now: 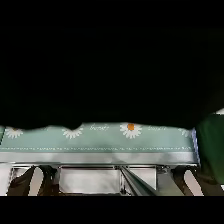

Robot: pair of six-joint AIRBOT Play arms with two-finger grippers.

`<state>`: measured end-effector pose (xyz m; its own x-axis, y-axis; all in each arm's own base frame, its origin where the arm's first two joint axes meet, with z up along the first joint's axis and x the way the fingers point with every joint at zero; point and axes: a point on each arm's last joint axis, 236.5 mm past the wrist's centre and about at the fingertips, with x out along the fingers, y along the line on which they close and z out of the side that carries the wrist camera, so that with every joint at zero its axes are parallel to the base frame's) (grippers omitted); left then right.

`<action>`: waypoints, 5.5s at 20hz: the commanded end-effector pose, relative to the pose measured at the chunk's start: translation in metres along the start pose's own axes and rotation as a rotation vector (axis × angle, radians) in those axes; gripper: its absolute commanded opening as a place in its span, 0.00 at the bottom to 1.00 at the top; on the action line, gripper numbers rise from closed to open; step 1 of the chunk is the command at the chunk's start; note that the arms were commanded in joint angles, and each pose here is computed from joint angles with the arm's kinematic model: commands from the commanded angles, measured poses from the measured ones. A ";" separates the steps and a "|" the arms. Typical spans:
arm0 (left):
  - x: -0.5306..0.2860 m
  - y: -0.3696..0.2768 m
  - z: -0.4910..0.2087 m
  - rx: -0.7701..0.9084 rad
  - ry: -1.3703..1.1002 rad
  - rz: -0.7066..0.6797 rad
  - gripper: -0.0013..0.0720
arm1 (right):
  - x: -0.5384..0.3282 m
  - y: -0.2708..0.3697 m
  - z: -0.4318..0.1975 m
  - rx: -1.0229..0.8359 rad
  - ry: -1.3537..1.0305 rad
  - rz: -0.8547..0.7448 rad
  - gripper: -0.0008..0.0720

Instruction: Fold the shirts.

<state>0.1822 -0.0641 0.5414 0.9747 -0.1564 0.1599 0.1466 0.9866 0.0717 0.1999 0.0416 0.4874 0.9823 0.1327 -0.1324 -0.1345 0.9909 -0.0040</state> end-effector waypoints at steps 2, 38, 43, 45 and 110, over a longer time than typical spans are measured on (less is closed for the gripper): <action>-0.041 0.012 -0.010 -0.012 0.047 0.106 0.04 | -0.019 -0.014 -0.015 0.031 0.033 -0.095 0.05; 0.165 0.045 -0.606 -0.674 1.480 -0.193 0.04 | 0.345 -0.078 -0.465 0.511 1.238 0.205 0.05; 0.117 0.032 -0.637 -0.683 1.647 -0.190 0.04 | 0.310 -0.070 -0.500 0.525 1.403 0.210 0.05; 0.111 0.030 -0.641 -0.692 1.663 -0.190 0.04 | 0.302 -0.066 -0.508 0.538 1.439 0.216 0.05; -0.083 -0.037 -0.654 -1.126 1.617 -0.005 0.04 | 0.123 0.002 -0.574 0.995 1.240 0.110 0.05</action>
<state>0.1946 -0.0621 -0.1217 0.0612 -0.6306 -0.7737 -0.4882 0.6572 -0.5743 0.2261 0.0336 -0.1118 0.1569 0.5465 -0.8226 0.5111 0.6678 0.5411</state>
